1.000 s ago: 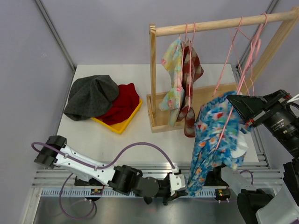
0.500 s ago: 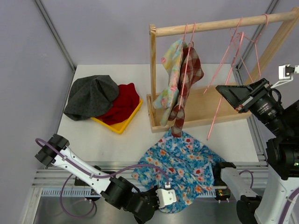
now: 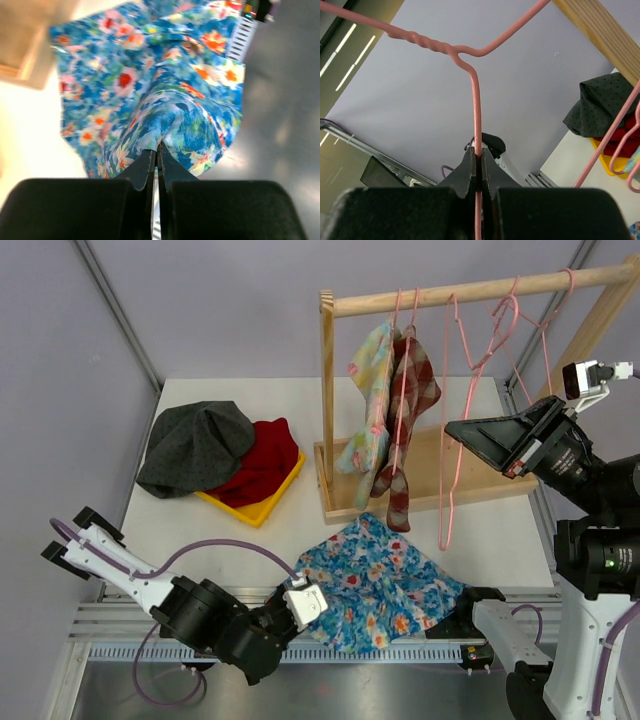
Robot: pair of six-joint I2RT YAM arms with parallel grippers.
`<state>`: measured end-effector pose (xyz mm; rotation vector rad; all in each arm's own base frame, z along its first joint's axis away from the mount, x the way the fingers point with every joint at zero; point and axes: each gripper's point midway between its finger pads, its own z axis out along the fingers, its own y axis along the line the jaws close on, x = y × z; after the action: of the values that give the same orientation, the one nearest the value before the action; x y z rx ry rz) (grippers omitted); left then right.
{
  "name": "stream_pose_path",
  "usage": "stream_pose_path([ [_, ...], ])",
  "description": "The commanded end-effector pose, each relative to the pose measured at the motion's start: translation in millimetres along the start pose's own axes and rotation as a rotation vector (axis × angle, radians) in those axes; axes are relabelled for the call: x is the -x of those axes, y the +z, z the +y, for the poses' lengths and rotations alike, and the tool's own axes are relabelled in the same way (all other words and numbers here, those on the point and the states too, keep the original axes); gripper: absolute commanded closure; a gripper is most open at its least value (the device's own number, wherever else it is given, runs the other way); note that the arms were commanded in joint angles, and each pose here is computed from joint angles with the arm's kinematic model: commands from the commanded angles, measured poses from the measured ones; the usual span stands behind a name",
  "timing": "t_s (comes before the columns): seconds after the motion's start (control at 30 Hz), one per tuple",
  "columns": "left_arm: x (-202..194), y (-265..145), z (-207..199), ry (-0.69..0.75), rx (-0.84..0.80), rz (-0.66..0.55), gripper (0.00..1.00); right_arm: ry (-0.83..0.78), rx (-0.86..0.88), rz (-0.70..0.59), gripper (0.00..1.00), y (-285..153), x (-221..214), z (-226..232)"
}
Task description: Remove the skirt from the hanger
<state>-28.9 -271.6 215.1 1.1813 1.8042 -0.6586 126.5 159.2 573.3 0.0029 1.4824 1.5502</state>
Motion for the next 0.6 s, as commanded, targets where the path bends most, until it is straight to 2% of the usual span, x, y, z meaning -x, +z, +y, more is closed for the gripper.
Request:
stream_pose_path([
  [0.0,29,-12,45,-0.051,0.173,-0.084,1.0,-0.004,-0.027,0.006,1.0,12,11,-22],
  [0.13,32,-11,87,-0.029,0.314,-0.022,1.0,0.012,-0.15,-0.004,1.0,25,25,-65],
  [0.2,40,-10,105,-0.027,0.382,-0.014,1.0,0.003,-0.173,-0.011,1.0,28,29,-72],
  [0.37,97,-34,146,-0.032,0.476,-0.119,1.0,0.003,-0.194,-0.024,1.0,31,34,-82],
  [0.4,107,-43,164,-0.022,0.518,-0.136,1.0,0.001,-0.198,-0.027,1.0,31,35,-84],
  [0.57,170,-86,222,-0.087,0.648,-0.305,1.0,-0.014,-0.212,-0.034,1.0,40,44,-100],
])
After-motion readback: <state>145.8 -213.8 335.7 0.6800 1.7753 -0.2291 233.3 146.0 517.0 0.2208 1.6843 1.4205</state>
